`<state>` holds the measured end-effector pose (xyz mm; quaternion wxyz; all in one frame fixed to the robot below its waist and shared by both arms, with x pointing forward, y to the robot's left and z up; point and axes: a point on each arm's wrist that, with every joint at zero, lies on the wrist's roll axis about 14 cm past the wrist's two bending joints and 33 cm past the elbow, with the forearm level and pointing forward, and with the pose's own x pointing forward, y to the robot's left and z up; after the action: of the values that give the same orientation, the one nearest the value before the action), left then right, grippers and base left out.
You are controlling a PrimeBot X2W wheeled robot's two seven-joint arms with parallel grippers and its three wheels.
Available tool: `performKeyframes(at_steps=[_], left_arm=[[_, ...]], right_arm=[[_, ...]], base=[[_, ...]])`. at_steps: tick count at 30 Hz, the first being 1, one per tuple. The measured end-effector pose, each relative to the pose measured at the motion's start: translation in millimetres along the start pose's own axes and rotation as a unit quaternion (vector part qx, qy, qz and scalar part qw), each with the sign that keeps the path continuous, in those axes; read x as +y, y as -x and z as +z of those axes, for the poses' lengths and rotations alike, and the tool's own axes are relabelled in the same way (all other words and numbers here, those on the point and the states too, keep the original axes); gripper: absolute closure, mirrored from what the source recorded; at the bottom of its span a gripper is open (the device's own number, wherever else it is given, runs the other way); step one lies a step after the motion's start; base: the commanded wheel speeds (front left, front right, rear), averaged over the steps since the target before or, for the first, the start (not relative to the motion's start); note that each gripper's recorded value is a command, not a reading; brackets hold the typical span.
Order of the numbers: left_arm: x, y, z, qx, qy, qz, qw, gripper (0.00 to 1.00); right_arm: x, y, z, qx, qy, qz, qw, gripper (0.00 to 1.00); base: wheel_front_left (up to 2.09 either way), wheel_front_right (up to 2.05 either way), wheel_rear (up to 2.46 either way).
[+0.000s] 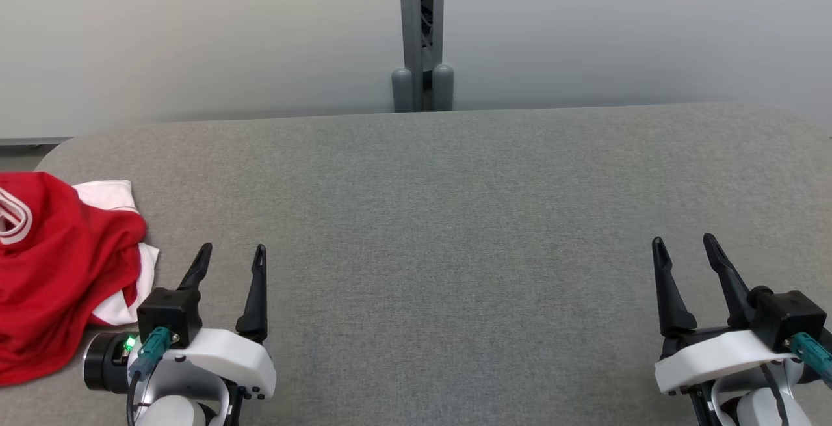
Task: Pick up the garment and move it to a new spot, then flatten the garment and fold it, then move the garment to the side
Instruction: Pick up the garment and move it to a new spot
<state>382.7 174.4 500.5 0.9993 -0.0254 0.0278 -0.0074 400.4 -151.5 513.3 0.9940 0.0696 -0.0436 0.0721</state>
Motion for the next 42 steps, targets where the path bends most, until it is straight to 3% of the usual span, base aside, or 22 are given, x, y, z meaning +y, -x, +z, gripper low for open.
performKeyframes(at_steps=[9,23,30,42], left_arm=[[51,15,14,-0.028,0.006,0.079,0.996,0.0],[146,81,23,-0.054,0.017,0.235,0.97,0.0],[161,103,21,-0.052,0.021,0.266,0.962,0.0],[160,106,19,-0.046,0.025,0.269,0.962,0.0]], right_arm=[[48,-21,-6,0.008,-0.004,0.071,0.997,0.0],[144,-42,-18,0.022,-0.021,0.203,0.979,0.0],[172,-43,-20,0.024,-0.029,0.239,0.97,0.0],[178,-43,-18,0.021,-0.031,0.245,0.969,0.0]], base=[[0.0,0.0,0.0],[0.0,0.0,0.0],[0.0,0.0,0.0],[0.0,0.0,0.0]])
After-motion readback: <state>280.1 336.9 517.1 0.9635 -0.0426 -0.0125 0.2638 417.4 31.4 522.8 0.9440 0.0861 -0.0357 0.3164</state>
